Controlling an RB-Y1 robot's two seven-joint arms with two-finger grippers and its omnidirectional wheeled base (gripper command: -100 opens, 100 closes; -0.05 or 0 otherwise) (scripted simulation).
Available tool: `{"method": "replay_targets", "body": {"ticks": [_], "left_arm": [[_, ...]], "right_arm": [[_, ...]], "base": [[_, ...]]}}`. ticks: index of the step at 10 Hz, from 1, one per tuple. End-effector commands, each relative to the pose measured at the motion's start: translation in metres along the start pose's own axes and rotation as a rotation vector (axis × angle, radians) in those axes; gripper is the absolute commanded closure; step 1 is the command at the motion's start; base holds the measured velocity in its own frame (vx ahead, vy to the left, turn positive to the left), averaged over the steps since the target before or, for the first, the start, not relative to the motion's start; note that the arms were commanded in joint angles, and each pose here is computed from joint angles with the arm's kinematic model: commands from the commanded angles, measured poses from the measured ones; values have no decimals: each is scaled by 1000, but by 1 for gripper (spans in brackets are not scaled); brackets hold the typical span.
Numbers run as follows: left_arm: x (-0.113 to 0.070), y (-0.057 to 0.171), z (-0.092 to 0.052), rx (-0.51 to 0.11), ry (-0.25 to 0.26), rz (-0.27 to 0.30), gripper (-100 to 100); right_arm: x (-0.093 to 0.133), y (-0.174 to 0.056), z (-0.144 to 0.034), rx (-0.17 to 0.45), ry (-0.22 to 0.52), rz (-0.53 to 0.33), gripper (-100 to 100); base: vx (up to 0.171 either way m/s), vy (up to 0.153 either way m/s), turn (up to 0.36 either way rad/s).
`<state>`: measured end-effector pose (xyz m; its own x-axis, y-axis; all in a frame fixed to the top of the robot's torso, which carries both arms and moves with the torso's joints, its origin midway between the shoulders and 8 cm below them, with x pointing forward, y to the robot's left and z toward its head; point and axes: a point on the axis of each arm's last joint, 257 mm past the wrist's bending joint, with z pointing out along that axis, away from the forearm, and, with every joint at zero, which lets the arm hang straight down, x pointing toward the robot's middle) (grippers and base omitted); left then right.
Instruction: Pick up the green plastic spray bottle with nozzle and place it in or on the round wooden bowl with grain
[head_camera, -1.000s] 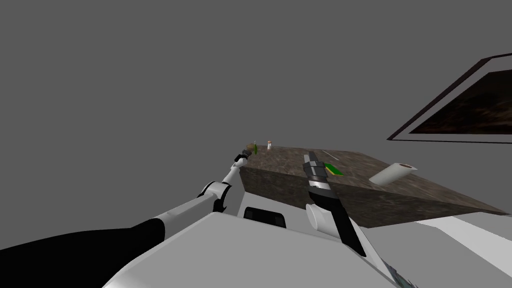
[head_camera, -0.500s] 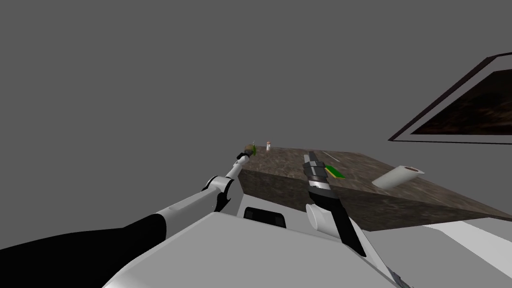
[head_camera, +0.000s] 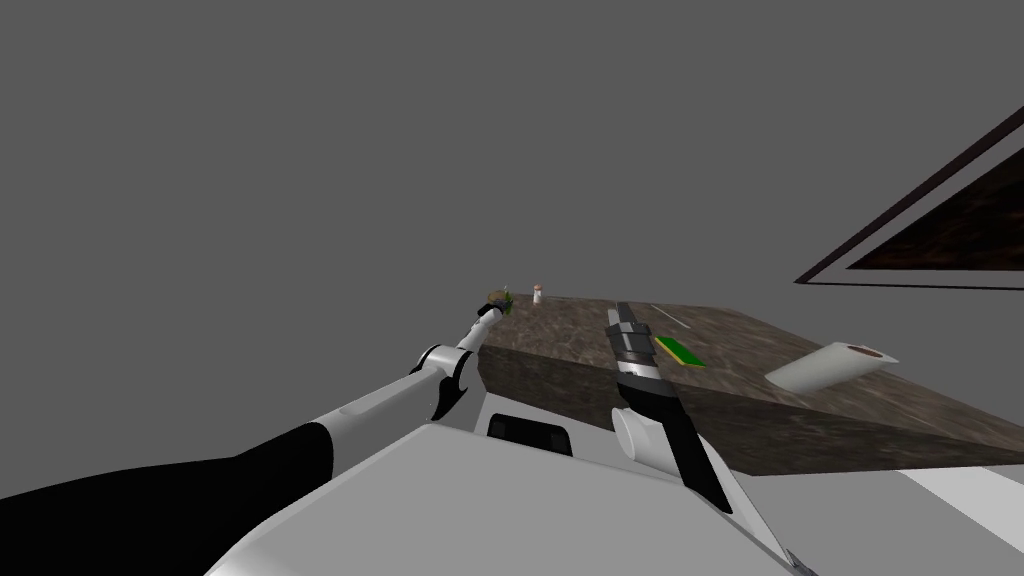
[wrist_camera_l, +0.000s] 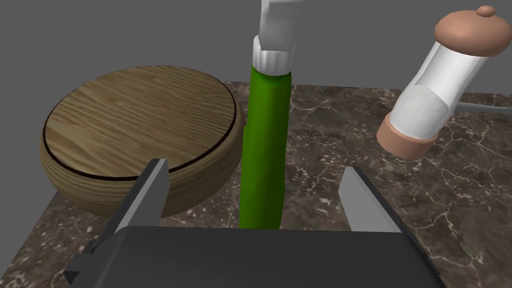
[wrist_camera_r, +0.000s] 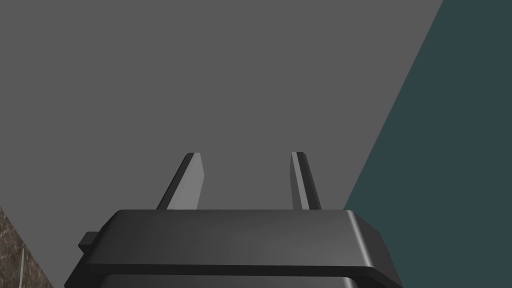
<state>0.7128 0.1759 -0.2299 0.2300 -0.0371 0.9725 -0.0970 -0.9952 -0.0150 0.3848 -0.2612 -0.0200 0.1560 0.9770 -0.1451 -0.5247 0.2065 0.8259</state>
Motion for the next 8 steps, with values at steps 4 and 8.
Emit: {"method": "replay_targets", "body": {"ticks": [4, 8], "left_arm": [[0, 0, 0, 0, 0, 0, 100], [1, 1, 0, -1, 1, 0, 0]], "right_arm": [[0, 0, 0, 0, 0, 0, 0], [0, 0, 0, 0, 0, 0, 0]], "base": [[2, 0, 0], [0, 0, 0]]}}
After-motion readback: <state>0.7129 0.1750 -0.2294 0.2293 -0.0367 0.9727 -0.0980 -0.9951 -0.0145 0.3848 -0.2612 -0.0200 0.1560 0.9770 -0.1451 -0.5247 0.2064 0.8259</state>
